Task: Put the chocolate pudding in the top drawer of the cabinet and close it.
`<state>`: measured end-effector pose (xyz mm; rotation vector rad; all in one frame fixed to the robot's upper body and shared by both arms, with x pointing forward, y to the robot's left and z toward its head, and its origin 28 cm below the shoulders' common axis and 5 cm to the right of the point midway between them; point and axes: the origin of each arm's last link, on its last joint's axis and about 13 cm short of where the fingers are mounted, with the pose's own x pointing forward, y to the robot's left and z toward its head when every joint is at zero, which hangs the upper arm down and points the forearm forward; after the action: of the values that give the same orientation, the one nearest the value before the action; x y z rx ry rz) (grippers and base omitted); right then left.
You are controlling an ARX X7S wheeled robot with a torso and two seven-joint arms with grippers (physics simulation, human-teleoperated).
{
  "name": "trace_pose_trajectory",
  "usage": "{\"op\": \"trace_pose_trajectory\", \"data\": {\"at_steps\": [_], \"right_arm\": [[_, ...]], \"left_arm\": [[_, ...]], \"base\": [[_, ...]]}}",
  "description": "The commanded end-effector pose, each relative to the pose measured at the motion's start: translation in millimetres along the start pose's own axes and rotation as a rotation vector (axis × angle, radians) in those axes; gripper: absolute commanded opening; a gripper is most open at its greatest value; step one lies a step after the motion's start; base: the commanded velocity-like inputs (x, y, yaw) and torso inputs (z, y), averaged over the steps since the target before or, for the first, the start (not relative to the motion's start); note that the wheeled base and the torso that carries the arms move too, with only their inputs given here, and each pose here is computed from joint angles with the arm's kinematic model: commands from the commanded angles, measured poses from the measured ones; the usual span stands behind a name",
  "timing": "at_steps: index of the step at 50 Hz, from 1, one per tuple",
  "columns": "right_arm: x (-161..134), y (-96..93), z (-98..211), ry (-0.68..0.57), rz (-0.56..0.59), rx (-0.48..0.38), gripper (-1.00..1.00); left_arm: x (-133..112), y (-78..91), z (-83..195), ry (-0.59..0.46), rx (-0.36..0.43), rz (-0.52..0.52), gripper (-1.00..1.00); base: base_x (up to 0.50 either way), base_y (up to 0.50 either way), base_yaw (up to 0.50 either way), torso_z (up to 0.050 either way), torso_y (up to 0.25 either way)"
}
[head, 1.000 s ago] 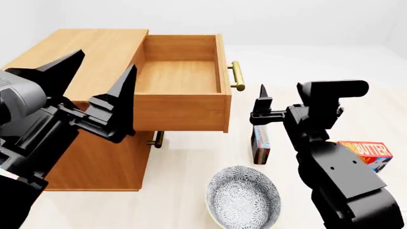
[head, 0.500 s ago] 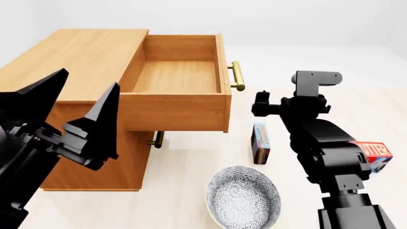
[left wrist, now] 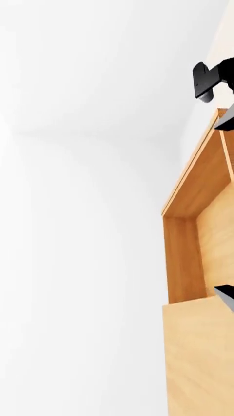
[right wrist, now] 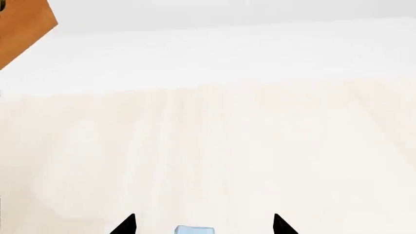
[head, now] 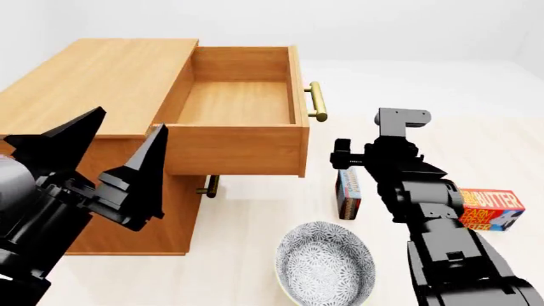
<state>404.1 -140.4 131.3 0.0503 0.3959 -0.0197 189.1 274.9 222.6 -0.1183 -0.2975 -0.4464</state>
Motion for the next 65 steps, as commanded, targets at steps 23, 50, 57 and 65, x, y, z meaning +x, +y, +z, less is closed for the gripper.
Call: {"op": "trace_pose_trajectory", "data": {"at_steps": [23,50,57,65], "right_arm": [[0.9,2.5,-13.3,0.175,0.025,-0.010,1.00],[0.3,4.2,-33.2,0.241,0.019,-0.026,1.00],[-0.1,2.5,-39.5,0.258,0.018,-0.035,1.00],[-0.5,1.8,-44.4,0.274,0.015,-0.047,1.00]], "left_arm": [[-0.4,-0.3,-8.0,0.042,-0.011,-0.015,1.00],[-0.4,-1.1,-12.4,0.060,-0.019,-0.024,1.00],[0.1,-0.9,-14.7,0.067,-0.023,-0.024,1.00],[0.5,-1.0,-16.2,0.071,-0.024,-0.025,1.00]], "base": [[0.00,0.00,0.00,0.000,0.000],[0.00,0.00,0.00,0.000,0.000],[0.00,0.00,0.00,0.000,0.000],[0.00,0.00,0.00,0.000,0.000]]}}
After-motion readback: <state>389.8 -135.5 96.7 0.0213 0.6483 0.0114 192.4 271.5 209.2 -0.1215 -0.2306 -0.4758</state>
